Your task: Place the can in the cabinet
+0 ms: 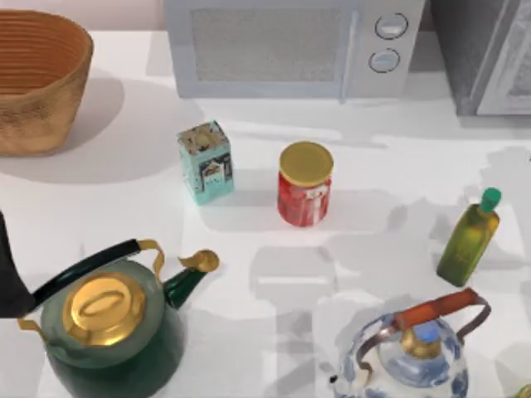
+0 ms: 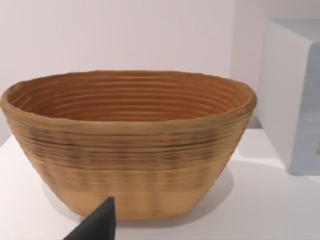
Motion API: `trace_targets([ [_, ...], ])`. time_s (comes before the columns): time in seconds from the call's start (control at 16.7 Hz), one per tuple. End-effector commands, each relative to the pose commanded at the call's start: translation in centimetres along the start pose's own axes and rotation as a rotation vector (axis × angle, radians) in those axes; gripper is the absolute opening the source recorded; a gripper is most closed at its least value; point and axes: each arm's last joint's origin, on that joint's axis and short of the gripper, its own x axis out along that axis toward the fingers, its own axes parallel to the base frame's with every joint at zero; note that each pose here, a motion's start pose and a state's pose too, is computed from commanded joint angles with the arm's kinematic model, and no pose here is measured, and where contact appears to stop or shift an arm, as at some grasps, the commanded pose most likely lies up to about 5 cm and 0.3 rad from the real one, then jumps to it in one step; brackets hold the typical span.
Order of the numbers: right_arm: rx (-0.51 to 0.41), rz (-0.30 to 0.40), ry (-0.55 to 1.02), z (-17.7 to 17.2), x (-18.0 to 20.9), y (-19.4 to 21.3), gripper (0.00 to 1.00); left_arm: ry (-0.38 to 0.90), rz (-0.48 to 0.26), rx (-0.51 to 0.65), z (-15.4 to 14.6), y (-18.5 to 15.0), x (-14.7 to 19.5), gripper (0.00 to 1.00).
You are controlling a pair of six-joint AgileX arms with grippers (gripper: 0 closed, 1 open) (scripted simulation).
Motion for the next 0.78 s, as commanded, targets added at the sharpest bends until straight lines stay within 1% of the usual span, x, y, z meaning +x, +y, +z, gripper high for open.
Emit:
trace_targets([
  [0.12,0.002,-0.004,-0.016,1.7,-1.3,0.0,0.00,0.000,0.000,0.000,0.0,0.0,0.0,1.00],
  [0.24,0.003,-0.007,-0.025,2.6,-2.2,-0.1,0.00,0.000,0.000,0.000,0.0,0.0,0.0,1.00],
  [0.6,0.004,-0.005,-0.023,2.6,-2.3,0.0,0.00,0.000,0.000,0.000,0.0,0.0,0.0,1.00],
  [0.78,0.017,-0.007,-0.030,2.4,-3.3,-0.1,0.00,0.000,0.000,0.000,0.0,0.0,0.0,1.00],
])
